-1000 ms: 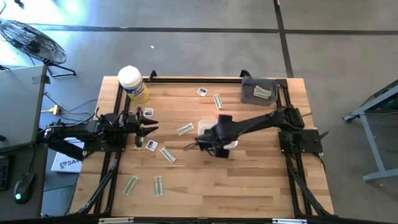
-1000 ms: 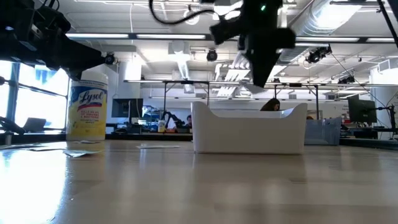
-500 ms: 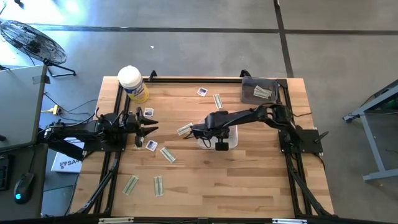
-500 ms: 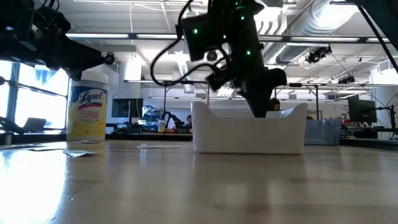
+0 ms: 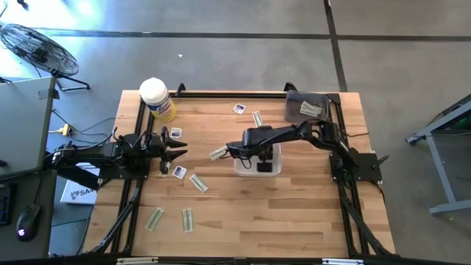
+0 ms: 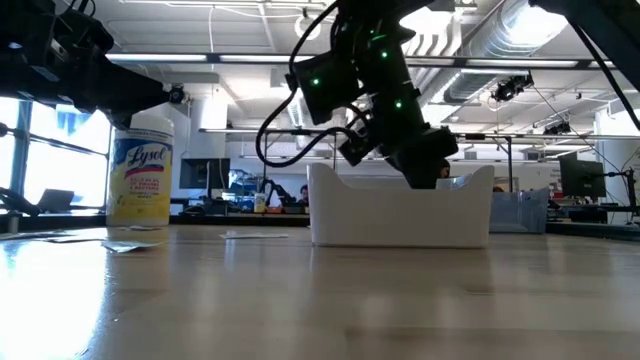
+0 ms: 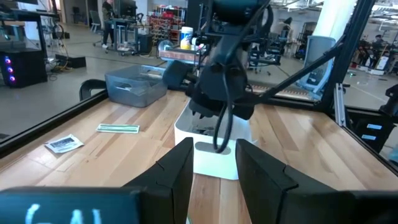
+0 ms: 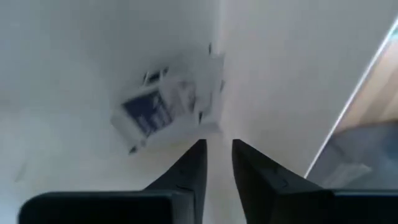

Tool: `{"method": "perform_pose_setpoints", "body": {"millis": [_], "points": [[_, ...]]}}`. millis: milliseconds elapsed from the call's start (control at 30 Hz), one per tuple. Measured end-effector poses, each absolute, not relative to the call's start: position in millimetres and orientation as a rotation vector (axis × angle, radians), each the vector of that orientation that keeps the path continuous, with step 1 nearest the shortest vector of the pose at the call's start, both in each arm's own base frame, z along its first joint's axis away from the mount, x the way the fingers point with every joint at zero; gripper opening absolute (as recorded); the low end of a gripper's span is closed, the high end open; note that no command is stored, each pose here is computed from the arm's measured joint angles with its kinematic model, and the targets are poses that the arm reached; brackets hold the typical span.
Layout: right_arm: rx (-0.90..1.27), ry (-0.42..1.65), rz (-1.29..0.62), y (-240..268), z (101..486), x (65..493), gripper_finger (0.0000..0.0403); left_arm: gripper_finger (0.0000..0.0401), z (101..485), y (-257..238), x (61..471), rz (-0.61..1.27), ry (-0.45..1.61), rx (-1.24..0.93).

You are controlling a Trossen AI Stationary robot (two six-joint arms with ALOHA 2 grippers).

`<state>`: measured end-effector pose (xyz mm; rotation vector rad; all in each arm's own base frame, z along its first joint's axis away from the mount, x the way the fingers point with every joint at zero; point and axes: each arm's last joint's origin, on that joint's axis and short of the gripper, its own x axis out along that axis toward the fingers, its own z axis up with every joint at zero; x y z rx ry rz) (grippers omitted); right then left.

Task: Pick & Place First Aid Supplies
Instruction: Put the green bandage into the black bin

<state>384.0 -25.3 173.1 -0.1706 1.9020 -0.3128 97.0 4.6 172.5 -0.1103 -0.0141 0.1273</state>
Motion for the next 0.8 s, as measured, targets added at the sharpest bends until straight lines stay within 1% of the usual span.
{"method": "perform_pose_setpoints", "body": {"millis": [133, 267, 400, 600, 800], "points": [[-0.177, 1.9, -0.34, -13, 187, 378, 0.0089, 0.0119, 172, 5, 97, 0.127, -0.014, -0.11], [-0.206, 1.806, -0.377, 7, 216, 369, 0.0094, 0.0119, 173, 5, 97, 0.127, -0.014, -0.11], [-0.172, 1.646, -0.399, 25, 257, 354, 0.0094, 0.0119, 172, 5, 97, 0.127, -0.013, -0.11], [-0.159, 1.321, -0.406, 56, 317, 326, 0.0094, 0.0119, 172, 5, 97, 0.127, -0.014, -0.11], [-0.161, 1.065, -0.39, 90, 358, 293, 0.0094, 0.0119, 173, 5, 97, 0.126, -0.014, -0.11]]}}
